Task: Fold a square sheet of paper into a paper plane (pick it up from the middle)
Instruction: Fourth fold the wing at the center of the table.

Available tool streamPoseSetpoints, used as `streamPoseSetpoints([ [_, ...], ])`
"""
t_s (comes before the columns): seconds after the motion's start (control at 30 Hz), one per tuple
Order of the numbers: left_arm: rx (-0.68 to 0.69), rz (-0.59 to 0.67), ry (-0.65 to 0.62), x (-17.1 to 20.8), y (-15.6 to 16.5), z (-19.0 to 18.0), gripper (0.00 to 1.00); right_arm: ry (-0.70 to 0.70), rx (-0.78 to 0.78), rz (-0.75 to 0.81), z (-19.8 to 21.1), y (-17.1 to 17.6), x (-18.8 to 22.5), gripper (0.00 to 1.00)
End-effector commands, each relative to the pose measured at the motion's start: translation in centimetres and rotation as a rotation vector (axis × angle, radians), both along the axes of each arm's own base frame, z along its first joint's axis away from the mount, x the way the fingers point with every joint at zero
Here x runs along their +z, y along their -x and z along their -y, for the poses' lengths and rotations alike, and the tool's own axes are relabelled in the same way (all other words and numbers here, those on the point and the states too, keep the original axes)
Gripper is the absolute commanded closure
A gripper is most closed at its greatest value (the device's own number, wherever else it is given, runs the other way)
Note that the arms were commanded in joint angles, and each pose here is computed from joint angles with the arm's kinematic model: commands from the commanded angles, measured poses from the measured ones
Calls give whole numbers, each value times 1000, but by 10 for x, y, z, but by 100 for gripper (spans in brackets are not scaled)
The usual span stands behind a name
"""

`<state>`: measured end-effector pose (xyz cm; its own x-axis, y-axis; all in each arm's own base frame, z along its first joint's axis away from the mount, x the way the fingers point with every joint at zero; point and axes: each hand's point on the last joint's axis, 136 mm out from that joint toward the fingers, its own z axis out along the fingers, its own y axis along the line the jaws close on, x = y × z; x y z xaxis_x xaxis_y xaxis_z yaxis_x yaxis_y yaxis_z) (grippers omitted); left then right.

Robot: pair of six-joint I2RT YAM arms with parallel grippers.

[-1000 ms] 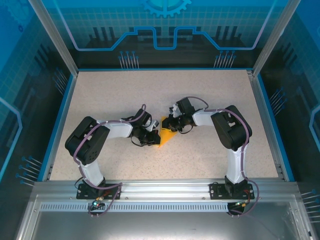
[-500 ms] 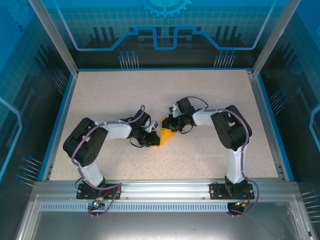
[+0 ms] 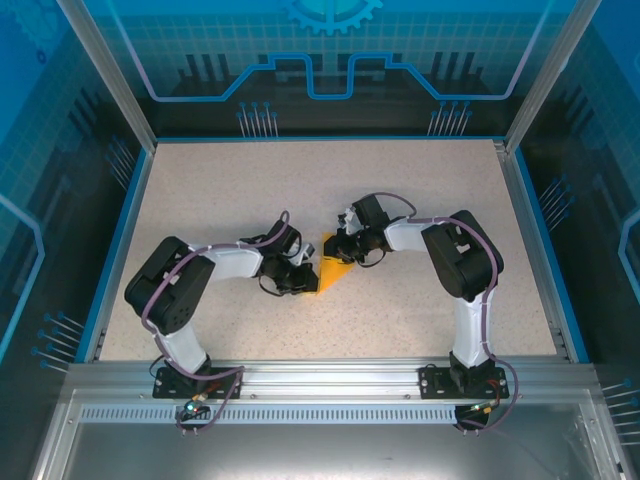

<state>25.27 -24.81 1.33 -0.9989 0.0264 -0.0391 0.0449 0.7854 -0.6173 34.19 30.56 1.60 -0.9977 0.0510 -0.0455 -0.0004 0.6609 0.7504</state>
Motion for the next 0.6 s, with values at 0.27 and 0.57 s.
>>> streamPoseSetpoints([
  [0.27,69,92,232,69,-12,26,82,177,-29,-98,22,19,-57,81],
  [0.57,29,50,270,50,-25,57,79,176,-29,-105,23,21,-60,81],
])
